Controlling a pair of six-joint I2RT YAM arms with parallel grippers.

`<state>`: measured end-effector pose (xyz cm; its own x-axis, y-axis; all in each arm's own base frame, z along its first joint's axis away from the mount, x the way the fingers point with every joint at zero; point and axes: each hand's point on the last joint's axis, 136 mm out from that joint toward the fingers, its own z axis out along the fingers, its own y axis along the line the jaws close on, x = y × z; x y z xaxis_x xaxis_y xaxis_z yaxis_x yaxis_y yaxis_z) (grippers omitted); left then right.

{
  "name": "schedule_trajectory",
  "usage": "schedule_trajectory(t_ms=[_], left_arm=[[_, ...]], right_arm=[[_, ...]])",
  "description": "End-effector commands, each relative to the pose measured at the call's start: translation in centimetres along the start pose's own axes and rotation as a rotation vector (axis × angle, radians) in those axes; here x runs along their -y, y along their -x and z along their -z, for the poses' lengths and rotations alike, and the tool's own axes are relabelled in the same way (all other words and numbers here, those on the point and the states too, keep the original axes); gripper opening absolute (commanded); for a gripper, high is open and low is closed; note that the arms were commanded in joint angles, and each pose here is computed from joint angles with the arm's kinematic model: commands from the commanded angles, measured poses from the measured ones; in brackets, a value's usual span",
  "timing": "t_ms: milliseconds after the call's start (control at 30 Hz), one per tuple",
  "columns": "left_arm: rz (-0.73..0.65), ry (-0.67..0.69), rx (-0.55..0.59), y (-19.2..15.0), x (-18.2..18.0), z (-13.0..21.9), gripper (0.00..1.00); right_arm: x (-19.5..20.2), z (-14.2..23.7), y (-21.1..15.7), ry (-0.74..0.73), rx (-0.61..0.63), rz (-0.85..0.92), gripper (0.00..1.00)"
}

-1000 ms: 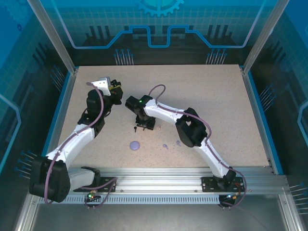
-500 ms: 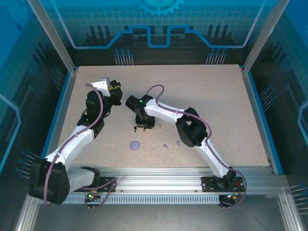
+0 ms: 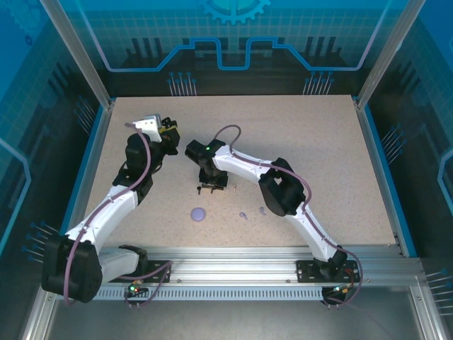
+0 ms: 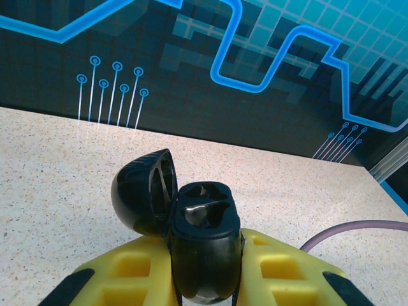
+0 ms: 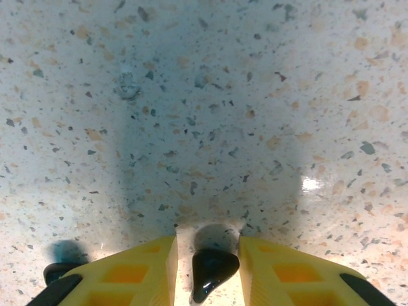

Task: Insert the wireless bluetooth earbuds into the charging case

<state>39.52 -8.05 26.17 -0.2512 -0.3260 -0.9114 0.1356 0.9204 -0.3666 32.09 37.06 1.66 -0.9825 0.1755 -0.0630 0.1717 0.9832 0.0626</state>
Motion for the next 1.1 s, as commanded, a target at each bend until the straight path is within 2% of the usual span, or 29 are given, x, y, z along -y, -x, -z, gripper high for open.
schedule_trajectory(t_ms=[0,300,467,667,1067], left_arm=[[-0.018,-0.016,0.032,0.84,0.46,0.49,0.00],[-0.020,-0.017,0.030,0.78,0.48,0.55,0.00],[-0.019,-0.020,0.032,0.93,0.57,0.52,0.00],[-0.019,-0.020,0.028,0.75,0.53,0.52,0.00],[-0.018,-0.026,0.028,0.85,0.67,0.57,0.00]], right_arm=[[1.25,-0.94,-1.23,-0.043,-0.055,-0.051,0.32],[1.59,-0.66,-1.33,-0.063,-0.042,-0.074,0.29],[1.61,-0.29,-1.72,-0.081,-0.034,-0.076,0.33],[1.86,-0.42,-1.88,-0.100,-0.030,-0.083,0.33],[1.50,-0.32,-1.82,-0.090,-0.021,-0.083,0.21]])
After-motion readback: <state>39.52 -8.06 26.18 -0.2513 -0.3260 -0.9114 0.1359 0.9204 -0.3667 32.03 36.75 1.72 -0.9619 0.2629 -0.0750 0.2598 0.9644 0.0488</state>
